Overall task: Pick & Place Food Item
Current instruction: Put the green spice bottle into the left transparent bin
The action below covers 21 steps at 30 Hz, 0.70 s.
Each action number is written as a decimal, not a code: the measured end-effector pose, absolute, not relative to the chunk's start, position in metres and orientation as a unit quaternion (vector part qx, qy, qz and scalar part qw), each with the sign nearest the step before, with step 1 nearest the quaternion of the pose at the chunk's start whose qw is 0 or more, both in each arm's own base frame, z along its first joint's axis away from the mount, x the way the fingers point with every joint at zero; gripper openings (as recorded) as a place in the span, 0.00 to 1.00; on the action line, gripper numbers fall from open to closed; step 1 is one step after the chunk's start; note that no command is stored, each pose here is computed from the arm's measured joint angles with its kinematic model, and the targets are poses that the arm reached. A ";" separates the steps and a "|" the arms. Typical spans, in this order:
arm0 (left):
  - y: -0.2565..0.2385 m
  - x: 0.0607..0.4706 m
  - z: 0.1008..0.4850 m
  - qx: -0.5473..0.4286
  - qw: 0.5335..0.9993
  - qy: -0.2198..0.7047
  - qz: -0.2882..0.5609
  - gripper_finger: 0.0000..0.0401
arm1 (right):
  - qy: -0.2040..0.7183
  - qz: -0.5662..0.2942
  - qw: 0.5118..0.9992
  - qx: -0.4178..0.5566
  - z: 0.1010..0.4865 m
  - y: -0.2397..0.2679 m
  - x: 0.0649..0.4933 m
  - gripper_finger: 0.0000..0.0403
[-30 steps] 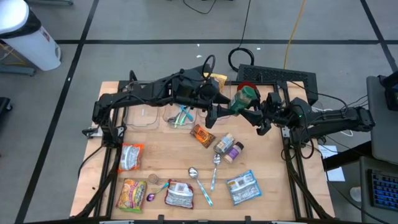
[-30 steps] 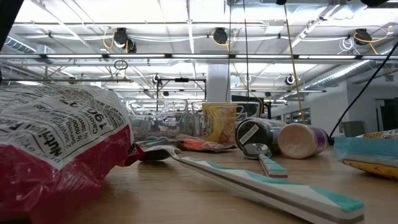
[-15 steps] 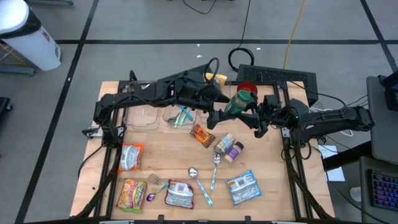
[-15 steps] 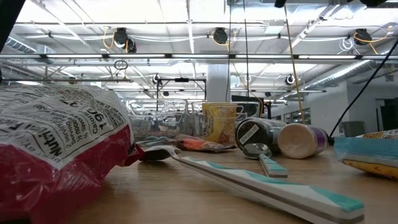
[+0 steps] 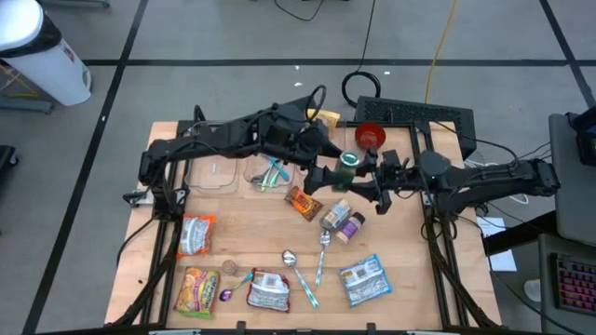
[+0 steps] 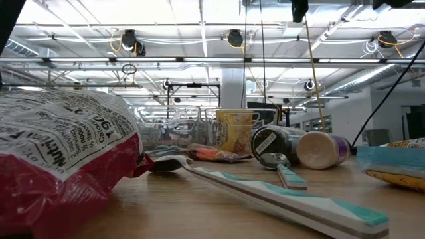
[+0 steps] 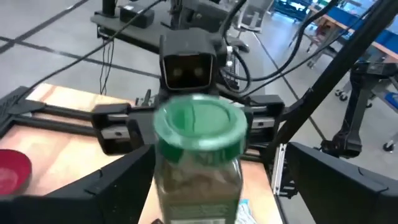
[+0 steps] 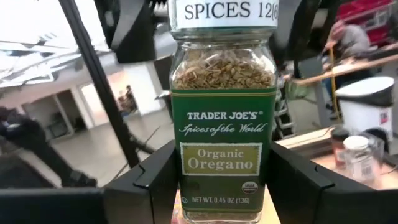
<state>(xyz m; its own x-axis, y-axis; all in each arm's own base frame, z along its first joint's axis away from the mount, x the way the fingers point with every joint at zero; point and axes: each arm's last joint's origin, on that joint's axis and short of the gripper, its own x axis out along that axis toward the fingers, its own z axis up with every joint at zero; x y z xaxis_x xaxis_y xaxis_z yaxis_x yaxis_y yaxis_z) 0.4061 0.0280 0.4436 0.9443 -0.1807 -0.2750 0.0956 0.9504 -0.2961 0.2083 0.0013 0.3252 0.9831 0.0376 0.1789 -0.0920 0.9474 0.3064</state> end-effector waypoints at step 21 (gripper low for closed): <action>0.039 0.414 0.422 -0.163 0.961 0.212 -0.071 0.80 | -0.007 0.044 0.986 0.162 0.310 -0.002 0.212 0.47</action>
<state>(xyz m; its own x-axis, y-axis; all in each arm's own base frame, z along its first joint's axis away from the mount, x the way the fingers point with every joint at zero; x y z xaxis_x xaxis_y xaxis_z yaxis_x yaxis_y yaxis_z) 0.4135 0.0388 0.4216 0.8996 -0.2065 -0.3847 0.0681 0.9366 -0.3437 0.2121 -0.0018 0.3096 0.9961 0.0839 0.0284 -0.0886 0.9437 0.3187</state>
